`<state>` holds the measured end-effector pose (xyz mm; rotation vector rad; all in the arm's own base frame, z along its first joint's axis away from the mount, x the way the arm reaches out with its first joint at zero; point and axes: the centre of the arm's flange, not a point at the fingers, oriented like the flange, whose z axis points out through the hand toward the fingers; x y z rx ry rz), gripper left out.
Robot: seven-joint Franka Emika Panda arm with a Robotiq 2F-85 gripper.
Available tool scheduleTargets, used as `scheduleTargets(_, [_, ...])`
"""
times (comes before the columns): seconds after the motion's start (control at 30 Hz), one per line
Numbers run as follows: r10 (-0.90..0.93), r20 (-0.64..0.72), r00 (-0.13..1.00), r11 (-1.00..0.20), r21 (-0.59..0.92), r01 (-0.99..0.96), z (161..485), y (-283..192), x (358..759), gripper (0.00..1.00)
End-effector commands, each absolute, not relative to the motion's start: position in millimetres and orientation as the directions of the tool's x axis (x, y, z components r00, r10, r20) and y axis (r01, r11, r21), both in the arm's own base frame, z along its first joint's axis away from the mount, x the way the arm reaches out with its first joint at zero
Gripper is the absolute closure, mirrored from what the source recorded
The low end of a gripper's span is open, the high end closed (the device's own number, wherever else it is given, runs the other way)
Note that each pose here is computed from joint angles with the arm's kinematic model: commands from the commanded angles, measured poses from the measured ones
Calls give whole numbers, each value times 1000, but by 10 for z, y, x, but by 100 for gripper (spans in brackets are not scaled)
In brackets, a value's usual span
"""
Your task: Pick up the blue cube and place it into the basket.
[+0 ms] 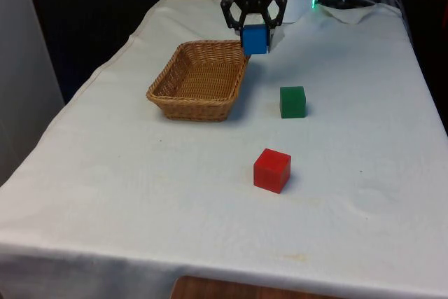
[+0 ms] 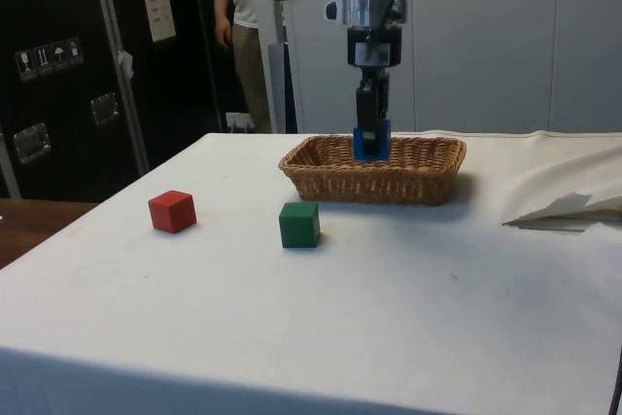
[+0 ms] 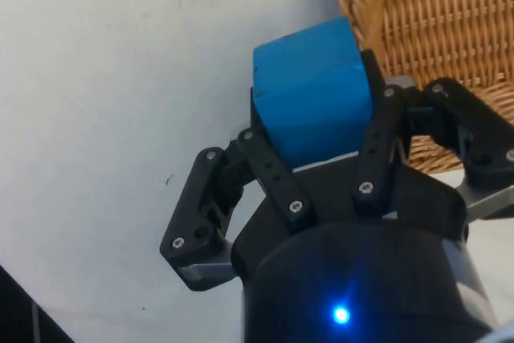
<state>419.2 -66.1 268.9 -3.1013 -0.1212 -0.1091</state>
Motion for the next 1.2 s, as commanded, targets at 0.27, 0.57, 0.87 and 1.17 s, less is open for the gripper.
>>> scheduleTargets(0.27, [36,68,997,-999,-32,39,2647,-915,4221,98])
scheduleTargets(0.57, [0,61,998,-1000,-29,1,2597,-1121,4236,98])
scheduleTargets(0.87, [-38,55,998,-999,-22,-37,2565,-1330,4245,98])
scheduleTargets(1.17, [-76,50,996,-997,-12,-76,2526,-1518,4250,98])
